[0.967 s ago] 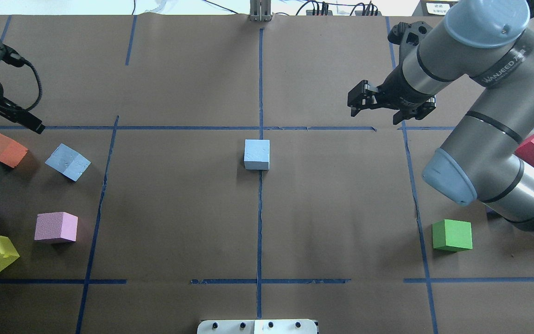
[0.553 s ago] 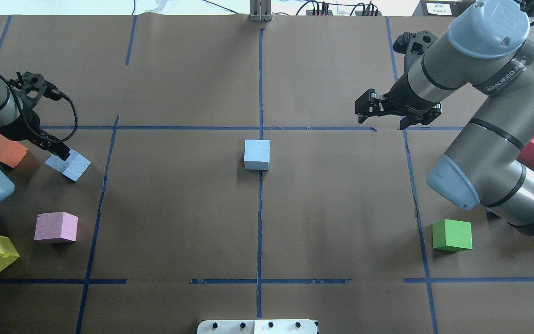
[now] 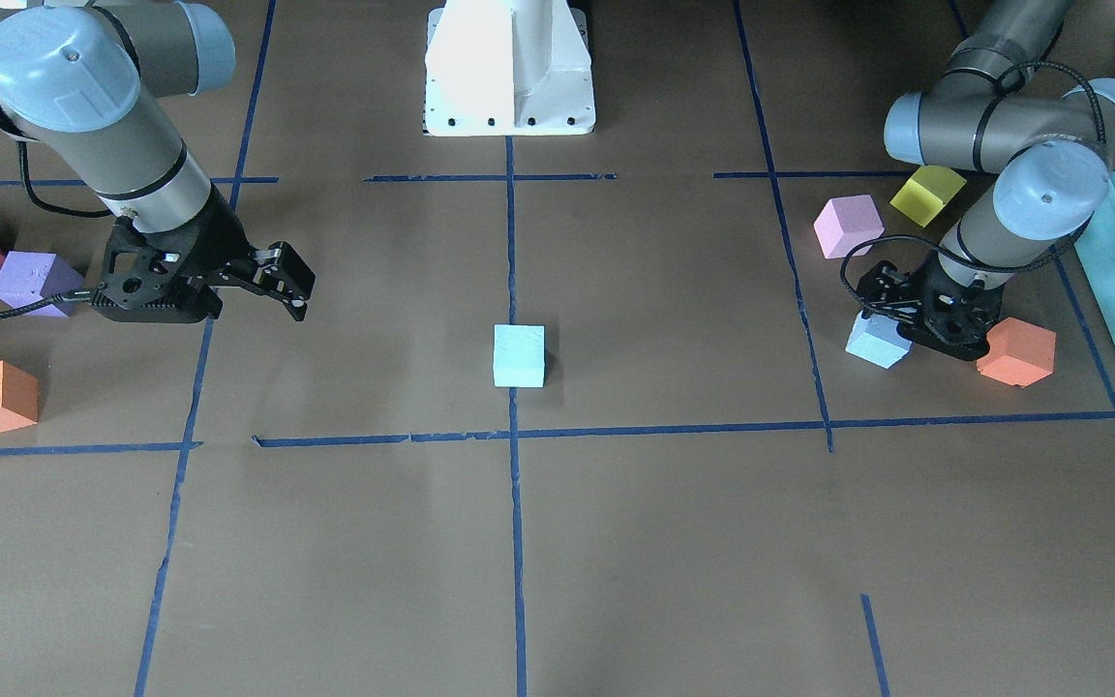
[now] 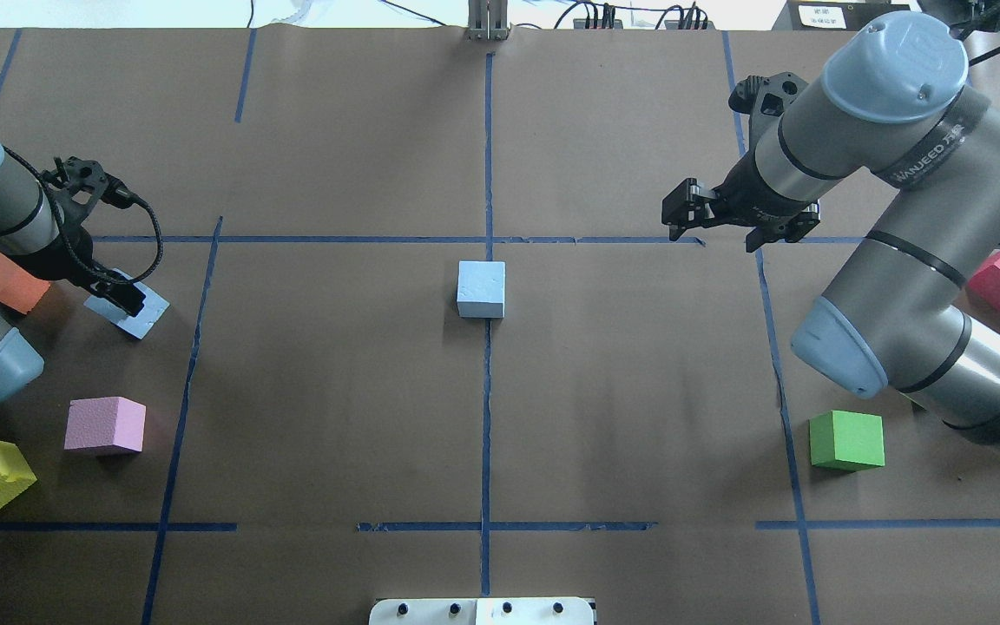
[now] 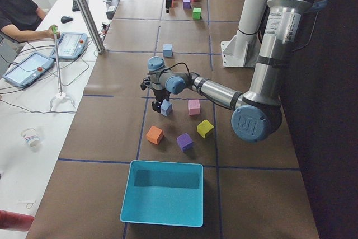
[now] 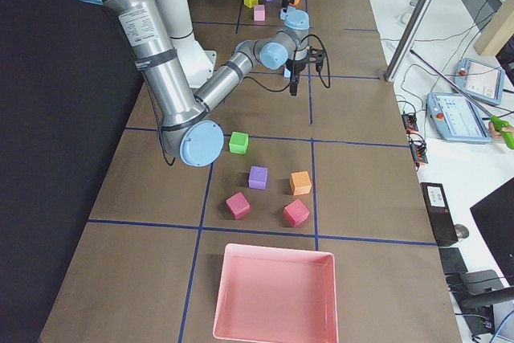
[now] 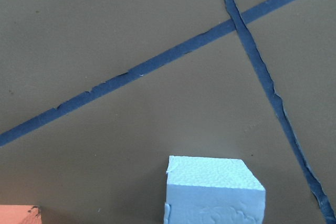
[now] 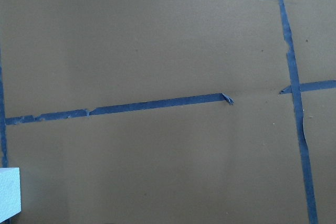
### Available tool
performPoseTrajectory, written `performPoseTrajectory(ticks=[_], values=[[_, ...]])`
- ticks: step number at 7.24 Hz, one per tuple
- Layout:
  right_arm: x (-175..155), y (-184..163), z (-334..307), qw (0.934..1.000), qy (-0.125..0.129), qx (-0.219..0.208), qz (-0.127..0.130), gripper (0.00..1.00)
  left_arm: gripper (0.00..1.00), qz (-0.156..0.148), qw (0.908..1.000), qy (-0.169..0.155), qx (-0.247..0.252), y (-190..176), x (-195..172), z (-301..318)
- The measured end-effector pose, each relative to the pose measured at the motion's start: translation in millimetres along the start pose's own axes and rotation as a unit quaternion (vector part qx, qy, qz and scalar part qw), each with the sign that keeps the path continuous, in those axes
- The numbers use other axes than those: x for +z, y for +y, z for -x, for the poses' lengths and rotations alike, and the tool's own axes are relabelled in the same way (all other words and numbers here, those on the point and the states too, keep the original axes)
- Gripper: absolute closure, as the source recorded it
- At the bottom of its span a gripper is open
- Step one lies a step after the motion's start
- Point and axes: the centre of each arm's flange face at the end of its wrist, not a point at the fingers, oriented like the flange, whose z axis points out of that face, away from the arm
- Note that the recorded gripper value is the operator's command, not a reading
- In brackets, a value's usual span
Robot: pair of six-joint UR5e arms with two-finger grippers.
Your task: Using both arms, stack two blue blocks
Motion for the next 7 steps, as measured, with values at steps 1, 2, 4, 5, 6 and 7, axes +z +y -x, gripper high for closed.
performPoseTrajectory(ticks=[1, 2, 4, 5, 6, 7], values=[[1.6, 0.2, 0.0, 1.0000, 0.001, 0.000, 0.001, 0.00, 0.00, 0.001, 1.0000, 0.001, 0.002, -0.1, 1.7, -2.2], [2.9, 1.0, 0.5, 1.0000, 0.002, -0.001, 0.000, 0.00, 0.00, 0.004, 1.0000, 0.001, 0.003, 0.0, 4.9, -4.3], [5.8, 3.0, 1.9, 1.0000, 0.005, -0.003, -0.002, 0.00, 0.01, 0.007, 1.0000, 0.002, 0.006, 0.6, 14.4, -3.6], [6.9, 4.1, 2.7, 1.0000, 0.006, -0.004, -0.002, 0.00, 0.03, 0.004, 0.9999, 0.004, 0.009, 0.3, 21.4, -1.1], [8.0, 5.3, 3.5, 1.0000, 0.007, -0.005, -0.002, 0.00, 0.16, -0.001, 0.9999, 0.007, 0.011, -0.7, 28.9, -0.4], [8.9, 6.0, 4.0, 1.0000, 0.007, -0.005, -0.002, 0.00, 0.40, -0.003, 0.9998, 0.009, 0.014, -2.1, 34.0, -1.1]])
